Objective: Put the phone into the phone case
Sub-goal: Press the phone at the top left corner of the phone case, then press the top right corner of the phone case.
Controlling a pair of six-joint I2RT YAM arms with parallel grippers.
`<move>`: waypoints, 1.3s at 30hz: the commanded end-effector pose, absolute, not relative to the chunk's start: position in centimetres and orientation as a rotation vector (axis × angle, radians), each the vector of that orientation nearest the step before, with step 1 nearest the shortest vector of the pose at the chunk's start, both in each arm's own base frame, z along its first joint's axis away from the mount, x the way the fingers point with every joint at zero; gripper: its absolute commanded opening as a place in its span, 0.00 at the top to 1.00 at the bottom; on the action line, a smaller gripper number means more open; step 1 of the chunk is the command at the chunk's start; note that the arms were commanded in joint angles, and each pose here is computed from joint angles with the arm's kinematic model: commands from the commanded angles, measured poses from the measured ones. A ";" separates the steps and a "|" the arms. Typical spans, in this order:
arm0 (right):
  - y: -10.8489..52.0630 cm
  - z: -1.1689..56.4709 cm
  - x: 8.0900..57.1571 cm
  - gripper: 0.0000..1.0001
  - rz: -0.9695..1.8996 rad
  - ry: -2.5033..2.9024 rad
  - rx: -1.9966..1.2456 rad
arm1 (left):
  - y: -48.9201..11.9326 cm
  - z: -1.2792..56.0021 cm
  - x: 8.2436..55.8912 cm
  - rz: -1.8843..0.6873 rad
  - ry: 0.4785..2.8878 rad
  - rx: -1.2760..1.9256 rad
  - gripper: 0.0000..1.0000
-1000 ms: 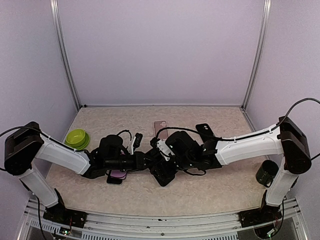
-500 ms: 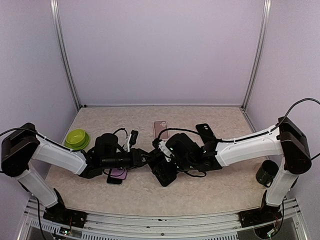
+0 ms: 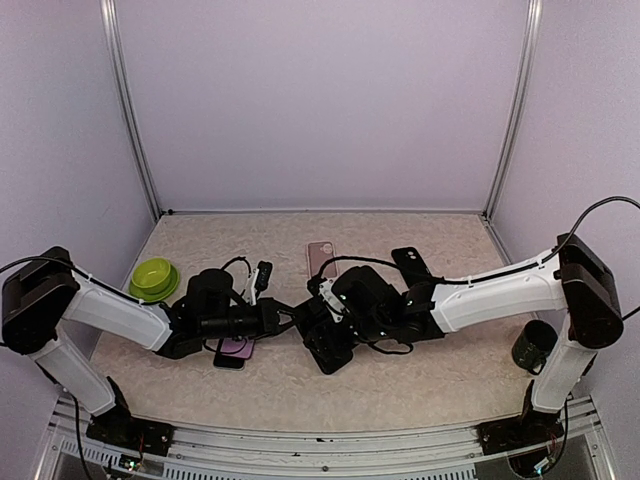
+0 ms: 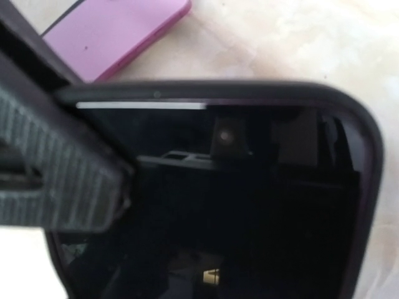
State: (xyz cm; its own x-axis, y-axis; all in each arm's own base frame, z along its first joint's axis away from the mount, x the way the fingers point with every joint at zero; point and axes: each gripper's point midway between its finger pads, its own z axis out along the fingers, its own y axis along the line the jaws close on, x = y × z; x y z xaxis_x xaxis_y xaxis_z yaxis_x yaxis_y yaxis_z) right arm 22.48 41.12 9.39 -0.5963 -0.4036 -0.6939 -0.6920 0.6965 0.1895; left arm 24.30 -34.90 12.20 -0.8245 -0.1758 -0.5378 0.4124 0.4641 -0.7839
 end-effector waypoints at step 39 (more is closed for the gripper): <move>38.6 16.6 18.3 0.12 1.412 1.996 -1.156 | -37.3 21.0 18.5 -1.546 1.835 0.901 1.00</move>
State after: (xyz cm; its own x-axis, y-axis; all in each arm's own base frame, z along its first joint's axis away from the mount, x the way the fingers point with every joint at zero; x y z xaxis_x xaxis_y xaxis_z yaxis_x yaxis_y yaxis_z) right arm 19.06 38.06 16.08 -0.5559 -0.3772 -0.7408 -0.8308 0.2233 0.5098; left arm 19.93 -36.48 16.68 -0.7090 0.1567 -0.6876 0.7025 0.2428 -0.6690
